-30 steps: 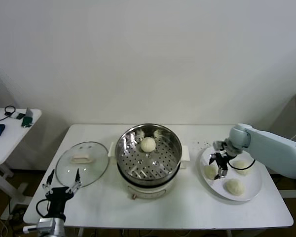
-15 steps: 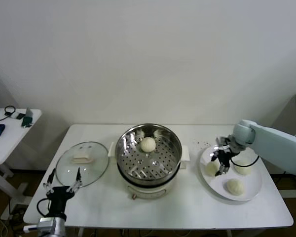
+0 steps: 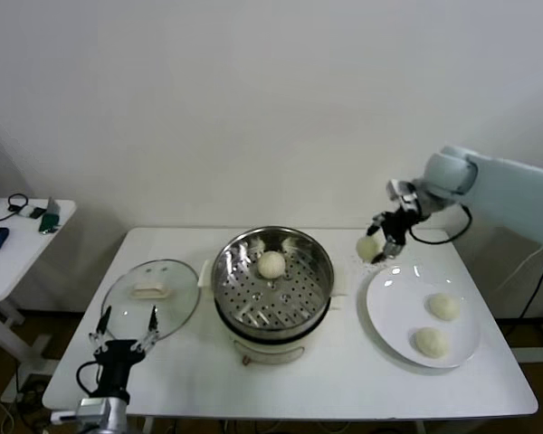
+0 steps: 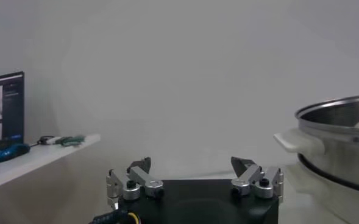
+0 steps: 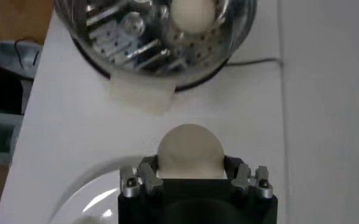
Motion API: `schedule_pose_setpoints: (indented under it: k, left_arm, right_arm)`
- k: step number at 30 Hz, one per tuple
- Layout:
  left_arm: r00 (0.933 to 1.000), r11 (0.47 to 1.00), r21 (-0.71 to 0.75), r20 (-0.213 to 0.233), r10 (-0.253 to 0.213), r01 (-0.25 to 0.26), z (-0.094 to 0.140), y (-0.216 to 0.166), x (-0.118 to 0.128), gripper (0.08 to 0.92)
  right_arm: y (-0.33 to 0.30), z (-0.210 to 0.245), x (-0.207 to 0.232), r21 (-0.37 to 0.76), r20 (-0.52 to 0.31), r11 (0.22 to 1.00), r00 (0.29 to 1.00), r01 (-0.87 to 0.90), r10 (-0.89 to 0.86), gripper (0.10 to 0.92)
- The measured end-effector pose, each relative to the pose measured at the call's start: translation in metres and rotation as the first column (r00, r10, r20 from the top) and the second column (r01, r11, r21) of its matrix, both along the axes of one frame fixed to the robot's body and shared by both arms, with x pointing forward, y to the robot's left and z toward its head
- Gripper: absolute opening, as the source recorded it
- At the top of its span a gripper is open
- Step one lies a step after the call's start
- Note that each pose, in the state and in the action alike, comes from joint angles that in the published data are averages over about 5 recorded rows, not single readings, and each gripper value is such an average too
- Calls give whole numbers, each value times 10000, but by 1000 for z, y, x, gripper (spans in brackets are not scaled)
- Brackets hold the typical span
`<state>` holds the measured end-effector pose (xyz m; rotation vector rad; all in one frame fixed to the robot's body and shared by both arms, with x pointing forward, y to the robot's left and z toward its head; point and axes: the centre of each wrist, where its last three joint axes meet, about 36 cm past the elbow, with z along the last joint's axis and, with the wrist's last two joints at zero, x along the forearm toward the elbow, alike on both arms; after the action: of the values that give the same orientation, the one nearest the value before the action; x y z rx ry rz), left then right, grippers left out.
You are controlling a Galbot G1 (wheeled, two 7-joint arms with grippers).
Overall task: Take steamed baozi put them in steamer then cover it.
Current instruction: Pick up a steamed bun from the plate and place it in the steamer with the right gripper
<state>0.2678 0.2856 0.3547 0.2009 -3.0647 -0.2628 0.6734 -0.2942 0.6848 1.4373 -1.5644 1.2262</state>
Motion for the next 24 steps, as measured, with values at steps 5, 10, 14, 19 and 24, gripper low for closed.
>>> schedule_pose_setpoints:
  k: [5,10,14,19,24]
  left_arm:
    - [9999,9999,45,14,-163,163,2,-1,-2,823]
    - [9995,9995,116,22,-307,307,5,-2,-4,823]
    - [9993,9992,150,44,-367,366,7,-2,-6,823]
    - [9992,9990,210,60,-397,396,9,-1,-8,823]
    - [9992,9989,242,32,-409,408,8,0,-10,823]
  right_arm:
    - [50,27,-3,464,80,9982,9993,-371,368,696]
    - [102,29,-6,600,-12,9951,9968,-792,794,696]
    - [143,17,-9,467,-189,9919,9927,-1185,1194,696]
    - [188,-6,-13,196,-463,9858,9848,-1669,1677,696]
    - [224,-34,-17,-103,-770,9774,9748,-2110,2096,696]
